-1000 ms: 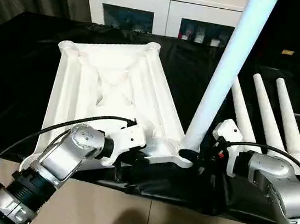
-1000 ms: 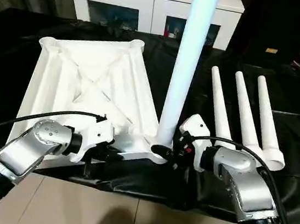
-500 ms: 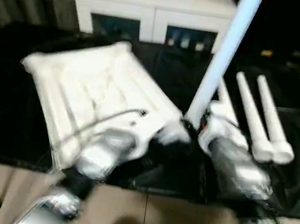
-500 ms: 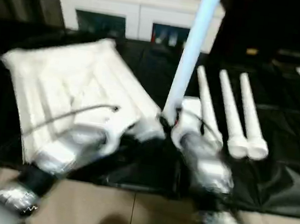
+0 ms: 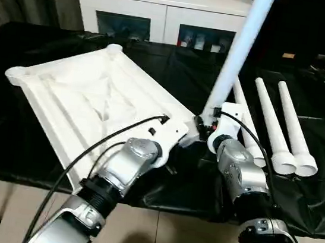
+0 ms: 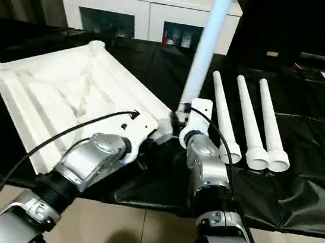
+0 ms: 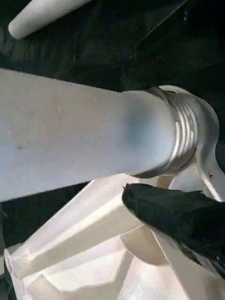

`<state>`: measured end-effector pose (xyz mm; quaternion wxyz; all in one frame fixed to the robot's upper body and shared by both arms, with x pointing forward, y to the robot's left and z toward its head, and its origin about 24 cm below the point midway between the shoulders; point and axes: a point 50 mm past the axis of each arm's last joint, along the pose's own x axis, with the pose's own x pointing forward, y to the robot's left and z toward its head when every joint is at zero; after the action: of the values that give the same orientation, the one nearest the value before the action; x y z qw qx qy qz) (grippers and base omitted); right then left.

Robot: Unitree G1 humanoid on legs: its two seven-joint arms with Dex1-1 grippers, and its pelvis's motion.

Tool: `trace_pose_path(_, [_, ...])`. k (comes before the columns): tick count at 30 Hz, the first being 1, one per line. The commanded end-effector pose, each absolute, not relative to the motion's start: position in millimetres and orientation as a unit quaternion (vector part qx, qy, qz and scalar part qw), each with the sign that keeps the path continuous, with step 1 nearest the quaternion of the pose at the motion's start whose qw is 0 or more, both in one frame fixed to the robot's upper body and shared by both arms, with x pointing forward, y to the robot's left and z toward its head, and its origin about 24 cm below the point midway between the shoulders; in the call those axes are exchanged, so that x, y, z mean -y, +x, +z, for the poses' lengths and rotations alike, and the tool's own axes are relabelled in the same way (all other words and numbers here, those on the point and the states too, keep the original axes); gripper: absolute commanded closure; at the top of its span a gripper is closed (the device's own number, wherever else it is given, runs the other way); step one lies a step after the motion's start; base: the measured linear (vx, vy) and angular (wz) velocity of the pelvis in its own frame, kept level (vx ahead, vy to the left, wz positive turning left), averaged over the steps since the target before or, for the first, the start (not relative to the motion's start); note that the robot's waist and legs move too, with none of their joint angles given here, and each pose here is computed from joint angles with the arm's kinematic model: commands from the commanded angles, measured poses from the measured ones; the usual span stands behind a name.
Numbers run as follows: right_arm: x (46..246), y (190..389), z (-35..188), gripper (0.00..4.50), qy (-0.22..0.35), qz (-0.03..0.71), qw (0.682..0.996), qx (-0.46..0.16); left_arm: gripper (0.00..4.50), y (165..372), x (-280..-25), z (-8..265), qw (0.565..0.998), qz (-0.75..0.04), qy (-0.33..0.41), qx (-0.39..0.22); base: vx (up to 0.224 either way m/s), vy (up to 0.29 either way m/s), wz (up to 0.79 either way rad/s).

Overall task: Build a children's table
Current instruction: Rotate leg to tighten

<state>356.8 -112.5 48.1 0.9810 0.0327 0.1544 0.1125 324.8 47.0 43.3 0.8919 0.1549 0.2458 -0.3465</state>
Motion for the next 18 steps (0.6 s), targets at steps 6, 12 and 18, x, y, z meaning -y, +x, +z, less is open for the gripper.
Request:
trace_pose_path(6, [139.0,334.6,61.2,0.75,-0.055,0.253,0.954,-0.150,4.50,312.6,-80.2,47.0,0.850,-0.426,0.194,-0.240,0.008,0.001,0.00])
trace_pose_path(12, [159.1,305.2,69.2,0.75,-0.087,0.396,0.901,-0.157,4.50,293.0,-103.7,43.9,0.788,-0.520,0.213,-0.252,0.009,0.003,0.00])
trace_pose_path(18, [165.6,284.0,67.2,0.75,-0.098,0.483,0.851,-0.180,4.50,278.0,-111.8,53.3,0.740,-0.590,0.208,-0.247,0.000,0.000,0.00])
